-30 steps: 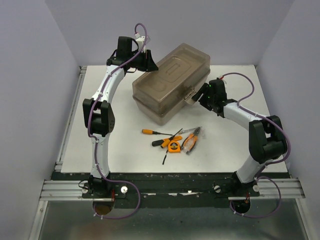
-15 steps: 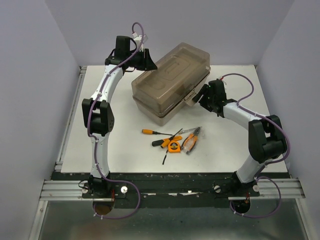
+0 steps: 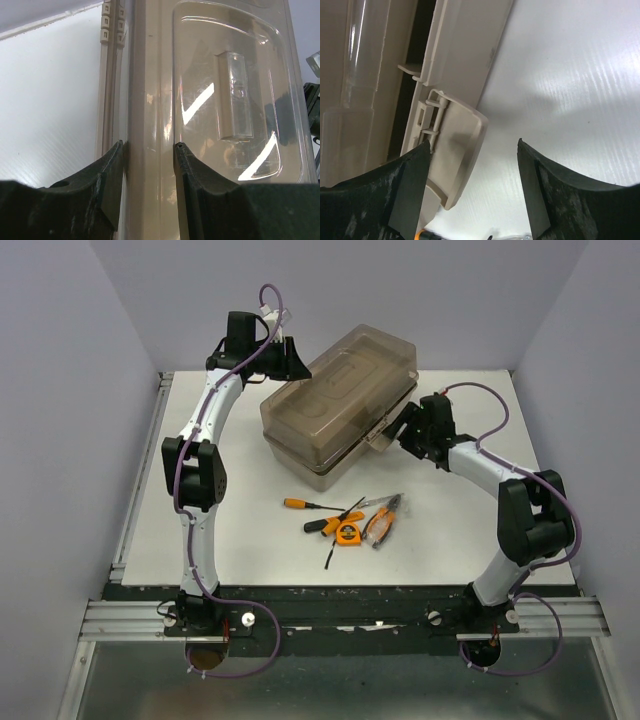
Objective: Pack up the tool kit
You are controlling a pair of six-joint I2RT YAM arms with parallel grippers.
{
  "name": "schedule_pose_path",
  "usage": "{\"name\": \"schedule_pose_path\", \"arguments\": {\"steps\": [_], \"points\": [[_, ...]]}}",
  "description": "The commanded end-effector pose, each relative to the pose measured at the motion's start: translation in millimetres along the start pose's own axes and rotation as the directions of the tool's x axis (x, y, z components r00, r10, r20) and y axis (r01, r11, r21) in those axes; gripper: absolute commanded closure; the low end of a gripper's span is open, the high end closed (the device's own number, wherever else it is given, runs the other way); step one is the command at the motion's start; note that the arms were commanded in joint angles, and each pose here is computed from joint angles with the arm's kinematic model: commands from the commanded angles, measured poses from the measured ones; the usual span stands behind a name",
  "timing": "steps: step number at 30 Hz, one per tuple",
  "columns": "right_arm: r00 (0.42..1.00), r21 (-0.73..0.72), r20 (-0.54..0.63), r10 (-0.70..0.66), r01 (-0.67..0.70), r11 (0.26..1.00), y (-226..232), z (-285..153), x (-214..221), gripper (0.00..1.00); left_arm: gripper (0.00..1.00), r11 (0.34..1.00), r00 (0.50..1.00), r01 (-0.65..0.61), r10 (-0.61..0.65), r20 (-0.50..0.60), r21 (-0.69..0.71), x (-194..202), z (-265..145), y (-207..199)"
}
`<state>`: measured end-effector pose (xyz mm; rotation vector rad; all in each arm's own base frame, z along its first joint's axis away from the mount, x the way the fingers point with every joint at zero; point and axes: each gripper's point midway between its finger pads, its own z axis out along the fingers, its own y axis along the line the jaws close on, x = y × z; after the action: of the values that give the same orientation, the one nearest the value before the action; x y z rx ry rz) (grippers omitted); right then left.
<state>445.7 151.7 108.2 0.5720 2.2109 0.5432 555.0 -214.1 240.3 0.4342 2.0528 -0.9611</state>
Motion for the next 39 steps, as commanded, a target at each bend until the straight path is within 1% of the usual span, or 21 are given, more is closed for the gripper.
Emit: {"name": "schedule_pose_path", "arguments": {"steps": [1,2,9,21,29,39], "points": [[0.999,-0.085,-0.014,0.038,-0.039,0.996,19.8,-3.3,-4.5,0.22,0.70,0.994,0.993,0.095,-0.099,-0.071,-0.054,28.4,-3.1,27.5],[0.999,-0.111,0.002,0.041,-0.040,0.993,25.5,-3.0,-8.7,0.22,0.70,0.994,0.993,0.095,-0.098,-0.072,-0.053,28.6,-2.7,26.8],[0.997,-0.168,-0.014,0.076,-0.077,0.983,36.7,3.4,-6.9,0.20,0.70,0.994,0.993,0.094,-0.098,-0.073,-0.055,29.1,-2.5,27.3],[0.989,-0.198,-0.058,0.133,-0.142,0.970,37.4,27.7,6.7,0.19,0.70,0.994,0.992,0.094,-0.098,-0.074,-0.053,29.6,-2.6,28.0],[0.985,-0.115,-0.061,0.161,-0.167,0.979,12.5,36.9,19.8,0.19,0.70,0.992,0.993,0.084,-0.091,-0.070,-0.092,29.7,-4.3,37.3],[0.982,-0.056,-0.083,0.171,-0.176,0.983,-2.8,47.4,31.2,0.19,0.71,0.982,0.991,0.119,-0.126,-0.038,-0.146,28.1,-15.9,76.1]]}}
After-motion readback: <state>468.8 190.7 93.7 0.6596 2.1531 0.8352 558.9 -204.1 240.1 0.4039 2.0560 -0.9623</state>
